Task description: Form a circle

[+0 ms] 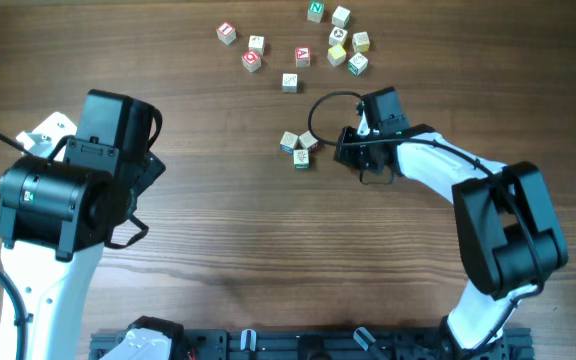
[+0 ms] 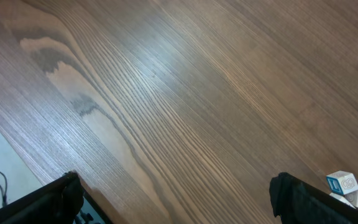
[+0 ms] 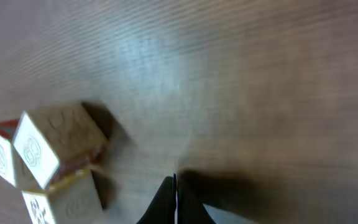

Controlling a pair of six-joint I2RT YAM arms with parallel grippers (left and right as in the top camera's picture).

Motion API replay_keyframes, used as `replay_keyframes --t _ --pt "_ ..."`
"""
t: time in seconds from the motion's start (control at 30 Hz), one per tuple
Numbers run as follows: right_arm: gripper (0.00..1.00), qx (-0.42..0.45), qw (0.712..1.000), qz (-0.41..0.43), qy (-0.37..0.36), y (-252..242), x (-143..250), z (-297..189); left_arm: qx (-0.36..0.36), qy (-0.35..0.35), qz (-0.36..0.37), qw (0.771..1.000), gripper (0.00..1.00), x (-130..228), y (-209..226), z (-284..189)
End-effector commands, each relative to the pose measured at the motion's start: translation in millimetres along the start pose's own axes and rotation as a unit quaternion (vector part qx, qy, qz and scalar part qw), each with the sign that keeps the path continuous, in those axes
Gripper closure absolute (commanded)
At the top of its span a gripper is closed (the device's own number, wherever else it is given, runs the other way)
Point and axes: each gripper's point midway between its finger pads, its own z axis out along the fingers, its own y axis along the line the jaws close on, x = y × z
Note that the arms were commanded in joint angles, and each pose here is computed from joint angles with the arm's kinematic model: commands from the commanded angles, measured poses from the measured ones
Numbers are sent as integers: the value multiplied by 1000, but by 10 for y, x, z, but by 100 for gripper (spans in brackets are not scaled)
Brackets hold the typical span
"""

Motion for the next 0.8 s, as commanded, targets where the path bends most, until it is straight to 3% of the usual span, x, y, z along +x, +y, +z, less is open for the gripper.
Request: replay_keyframes --t 0.0,0.3,0.77 --pt "95 70 997 28 26 -118 378 95 0 -4 -5 1000 0 -21 25 -13" --pt "95 136 989 63 11 145 921 115 0 -4 -5 1000 0 -21 25 -13" --pt "95 106 992 12 -61 342 624 173 0 -4 -5 1000 0 -21 25 -13"
